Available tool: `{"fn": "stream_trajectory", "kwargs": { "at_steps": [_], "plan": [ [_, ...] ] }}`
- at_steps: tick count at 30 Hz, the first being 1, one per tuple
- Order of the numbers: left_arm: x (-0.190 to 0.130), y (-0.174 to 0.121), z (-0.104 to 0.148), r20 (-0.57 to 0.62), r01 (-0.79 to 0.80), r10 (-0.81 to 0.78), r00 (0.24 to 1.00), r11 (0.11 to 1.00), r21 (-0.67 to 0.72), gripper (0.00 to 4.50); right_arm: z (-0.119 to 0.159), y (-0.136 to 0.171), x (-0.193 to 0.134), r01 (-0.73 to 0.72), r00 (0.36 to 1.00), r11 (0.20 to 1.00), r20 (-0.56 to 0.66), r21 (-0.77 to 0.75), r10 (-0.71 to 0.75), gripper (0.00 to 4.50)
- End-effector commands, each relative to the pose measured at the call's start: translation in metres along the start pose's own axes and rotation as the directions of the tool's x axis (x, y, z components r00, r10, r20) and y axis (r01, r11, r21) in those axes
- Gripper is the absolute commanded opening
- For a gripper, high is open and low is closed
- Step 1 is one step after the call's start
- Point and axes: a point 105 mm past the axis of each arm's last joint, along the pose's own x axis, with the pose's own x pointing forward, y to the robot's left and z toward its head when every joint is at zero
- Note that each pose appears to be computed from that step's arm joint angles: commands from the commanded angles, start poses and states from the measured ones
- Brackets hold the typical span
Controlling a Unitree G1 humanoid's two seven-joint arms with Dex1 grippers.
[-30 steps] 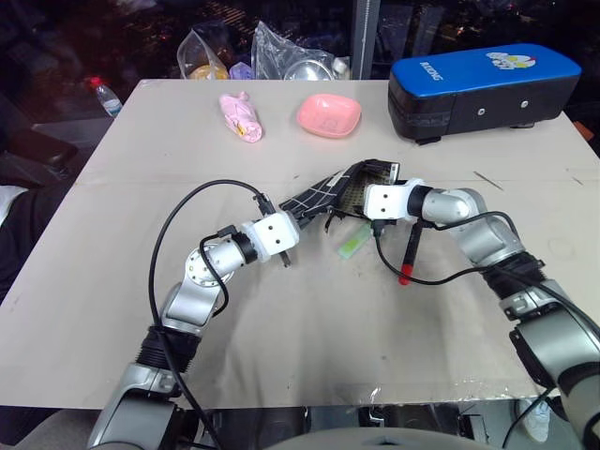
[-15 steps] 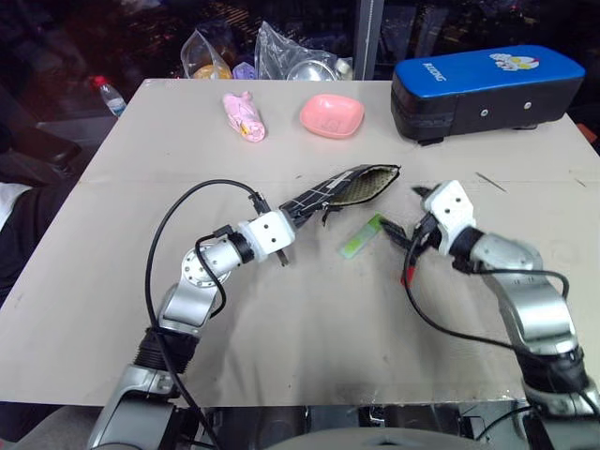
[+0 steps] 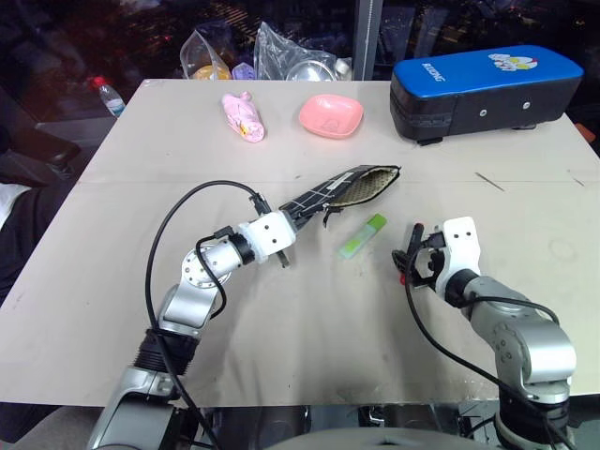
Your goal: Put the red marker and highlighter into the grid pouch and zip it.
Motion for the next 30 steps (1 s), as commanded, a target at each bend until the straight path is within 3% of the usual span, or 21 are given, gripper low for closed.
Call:
{"fn": "stream_trajectory", "kwargs": {
  "at_steps": [1, 6, 11, 12, 17, 21, 25, 28, 30],
  "plan": [
    [0.0, 0.005, 0.013, 0.042, -0.018, 0.016, 0.999, 1.0, 0.024, 0.0, -0.007, 0.002, -0.005, 0.001, 1.0, 1.0, -0.026, -0.014, -0.002, 4.43],
    [0.002, 0.006, 0.013, 0.041, -0.024, 0.023, 0.999, 0.999, 0.028, 0.0, -0.01, -0.003, -0.005, 0.02, 0.999, 0.999, -0.05, -0.05, -0.022, 2.45],
    [0.003, 0.006, 0.014, 0.043, -0.028, 0.027, 0.999, 0.999, 0.027, 0.0, -0.008, -0.016, -0.005, 0.075, 0.996, 0.995, -0.045, -0.067, -0.078, 0.94],
    [0.004, 0.006, 0.014, 0.044, -0.028, 0.027, 0.999, 0.999, 0.027, 0.0, -0.006, -0.018, -0.005, 0.088, 0.995, 0.994, -0.04, -0.069, -0.091, 0.41],
    [0.005, 0.006, 0.013, 0.047, -0.031, 0.03, 0.998, 0.999, 0.025, 0.0, 0.006, -0.028, -0.003, 0.138, 0.99, 0.988, 0.012, -0.066, -0.138, 0.32],
    [0.006, 0.006, 0.013, 0.048, -0.034, 0.033, 0.998, 0.999, 0.024, 0.0, 0.031, -0.04, -0.002, 0.161, 0.982, 0.982, 0.117, -0.101, -0.149, 0.32],
    [0.006, 0.006, 0.014, 0.051, -0.036, 0.035, 0.998, 0.999, 0.02, 0.0, 0.063, -0.026, -0.005, -0.02, 0.978, 0.906, 0.179, -0.423, 0.105, 0.32],
    [0.008, 0.004, 0.014, 0.055, -0.03, 0.029, 0.998, 0.999, 0.017, 0.0, 0.076, -0.027, -0.01, -0.035, 0.969, 0.845, 0.188, -0.534, 0.159, 0.32],
    [0.009, 0.003, 0.014, 0.059, -0.025, 0.024, 0.998, 1.0, 0.019, 0.0, 0.085, -0.025, -0.013, -0.051, 0.964, 0.755, 0.166, -0.653, 0.209, 0.32]
  ]
}}
